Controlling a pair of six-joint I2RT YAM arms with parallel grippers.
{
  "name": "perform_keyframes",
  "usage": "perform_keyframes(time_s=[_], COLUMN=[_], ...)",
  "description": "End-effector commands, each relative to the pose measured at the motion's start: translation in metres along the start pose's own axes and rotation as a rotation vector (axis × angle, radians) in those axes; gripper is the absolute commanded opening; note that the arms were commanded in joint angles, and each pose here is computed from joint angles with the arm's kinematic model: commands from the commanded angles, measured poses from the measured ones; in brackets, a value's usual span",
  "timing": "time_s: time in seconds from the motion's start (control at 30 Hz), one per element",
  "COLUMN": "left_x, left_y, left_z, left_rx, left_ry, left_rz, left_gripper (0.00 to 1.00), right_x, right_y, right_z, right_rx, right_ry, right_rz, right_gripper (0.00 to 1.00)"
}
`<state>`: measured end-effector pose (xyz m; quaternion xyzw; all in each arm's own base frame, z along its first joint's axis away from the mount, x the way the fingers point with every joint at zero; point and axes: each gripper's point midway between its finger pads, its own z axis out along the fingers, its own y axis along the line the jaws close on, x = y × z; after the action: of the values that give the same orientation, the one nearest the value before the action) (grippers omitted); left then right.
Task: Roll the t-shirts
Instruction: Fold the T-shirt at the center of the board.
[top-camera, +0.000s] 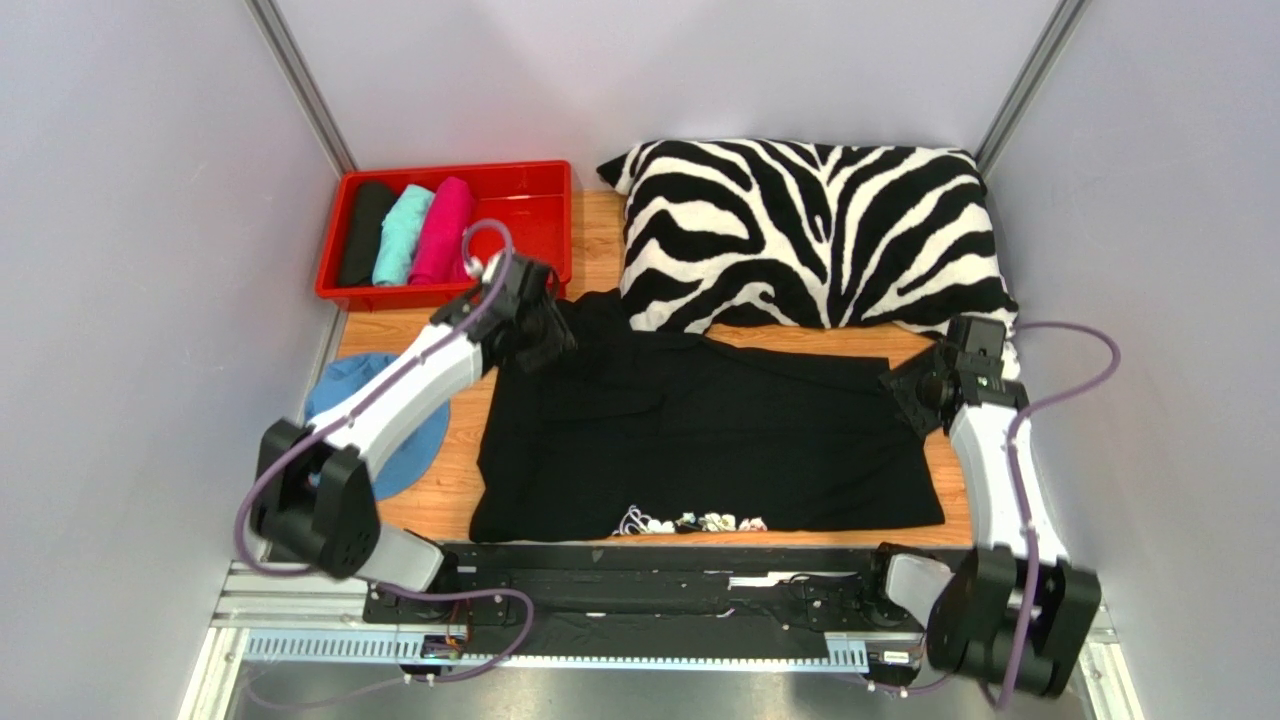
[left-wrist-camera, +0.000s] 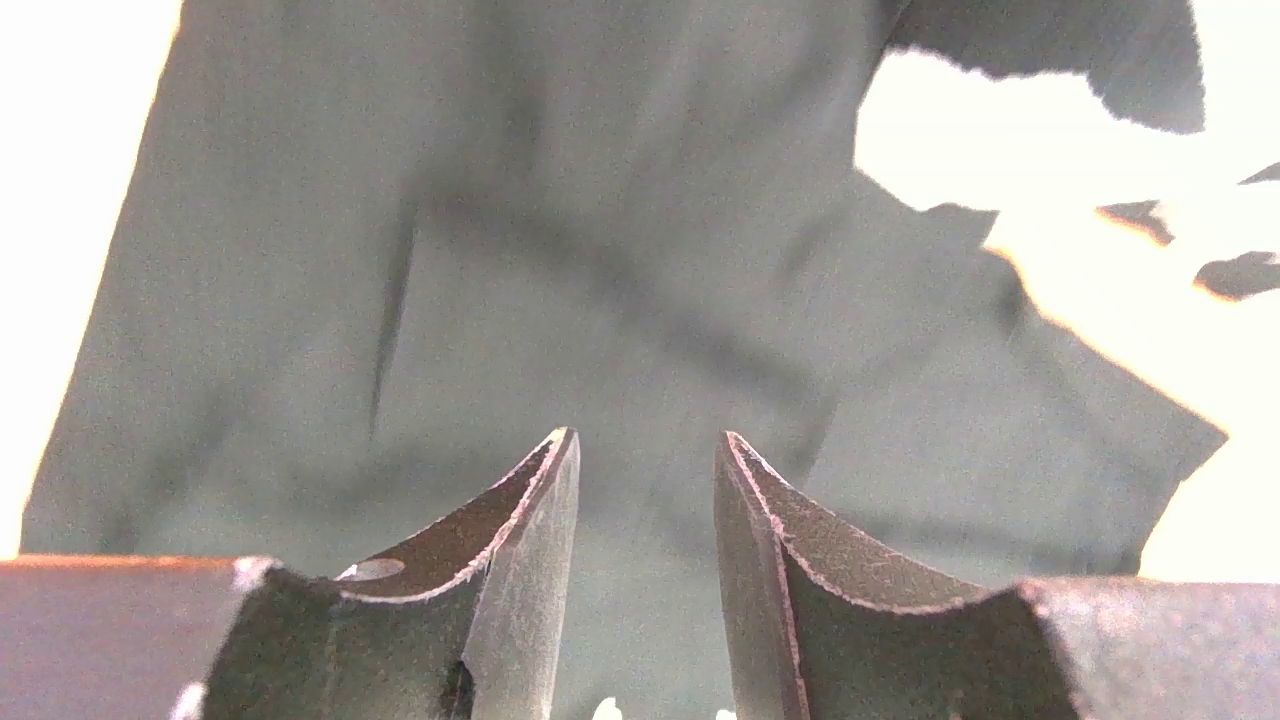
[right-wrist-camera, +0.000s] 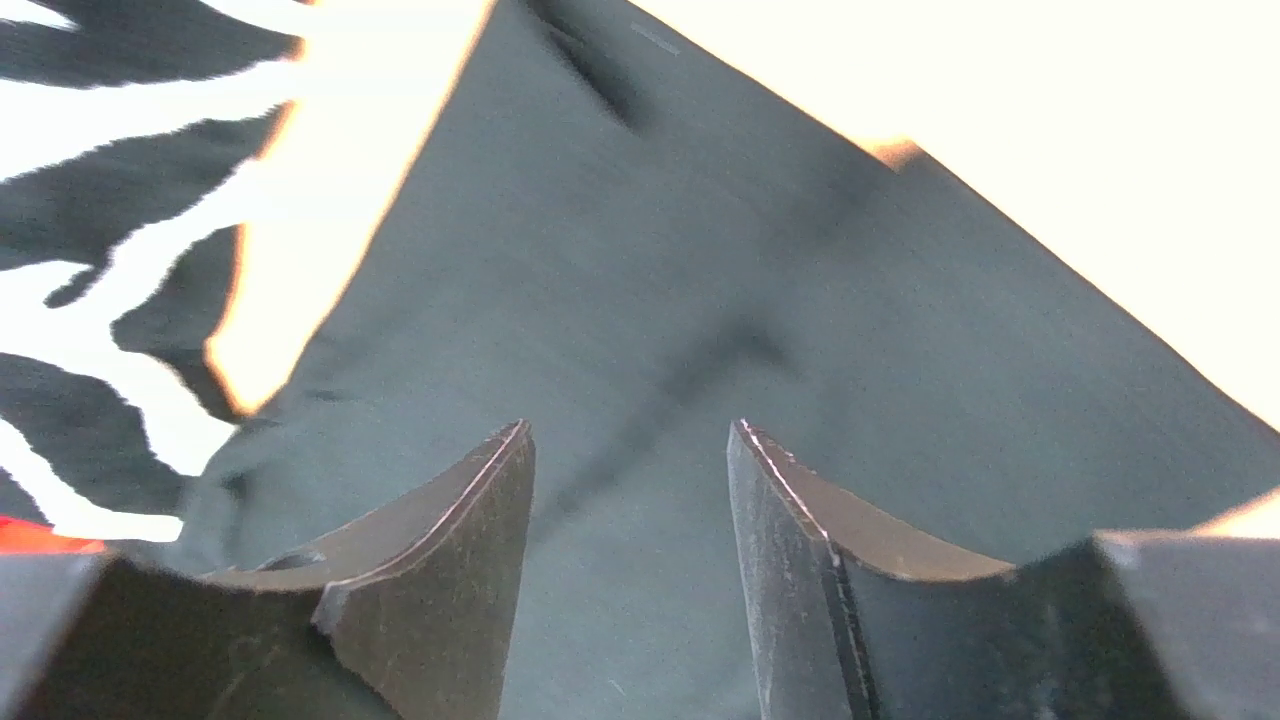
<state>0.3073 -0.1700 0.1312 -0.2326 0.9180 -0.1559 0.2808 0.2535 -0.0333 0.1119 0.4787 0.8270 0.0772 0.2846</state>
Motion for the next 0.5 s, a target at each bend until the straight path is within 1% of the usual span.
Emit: perform_keyframes(time_s=[0.0,0.03,0.07,0.1,0.13,0.17,0.2,0.23,0.27,0.3,0.33,0.47], left_x=[-0.066,-0.089,-0.092,-0.097,-0.112,-0.112,-0.114,-0.124,-0.122,-0.122,-0.13,-0.124], left_y=[-0.023,-0.044,-0.042,-0.04,-0.055,-0.053,-0.054,-0.068,-0.068,-0.069,-0.077,-0.077], left_z=[0.034,0.031,0.049,0.054,0.051,0.066,0.07,0.068,0.08,0.082,0.081,0.107], left_rx=[0.027,0.059,0.024,-0.008,0.011,-0.019,-0.02,0.006,0.001,-0.014,-0.009,-0.041], left_ry=[-0.06,-0.098,-0.074,-0.068,-0.098,-0.079,-0.066,-0.085,-0.061,-0.061,-0.08,-0.041], left_rz=[0.219,0.245,0.278,0.34,0.366,0.389,0.433,0.45,0.474,0.497,0.498,0.455], left_gripper=[0.47,0.47,0.48,0.48,0.48,0.49,0.49,0.49,0.49,0.48,0.48,0.48], right_x=[-0.024,-0.026,-0.026,-0.024,-0.028,-0.029,-0.029,-0.031,-0.032,-0.033,-0.036,-0.038], right_y=[0.052,0.058,0.058,0.056,0.06,0.061,0.061,0.06,0.061,0.063,0.066,0.073], right_z=[0.029,0.034,0.041,0.052,0.056,0.06,0.063,0.069,0.071,0.073,0.074,0.077], right_rx=[-0.144,-0.158,-0.147,-0.129,-0.137,-0.135,-0.134,-0.119,-0.121,-0.124,-0.132,-0.141], right_ry=[0.015,0.022,0.036,0.059,0.05,0.053,0.055,0.056,0.054,0.053,0.044,0.038], right_rz=[-0.1,-0.105,-0.115,-0.121,-0.127,-0.132,-0.143,-0.141,-0.139,-0.132,-0.128,-0.117], right_gripper=[0.53,0.52,0.51,0.51,0.51,0.5,0.5,0.5,0.49,0.49,0.49,0.49])
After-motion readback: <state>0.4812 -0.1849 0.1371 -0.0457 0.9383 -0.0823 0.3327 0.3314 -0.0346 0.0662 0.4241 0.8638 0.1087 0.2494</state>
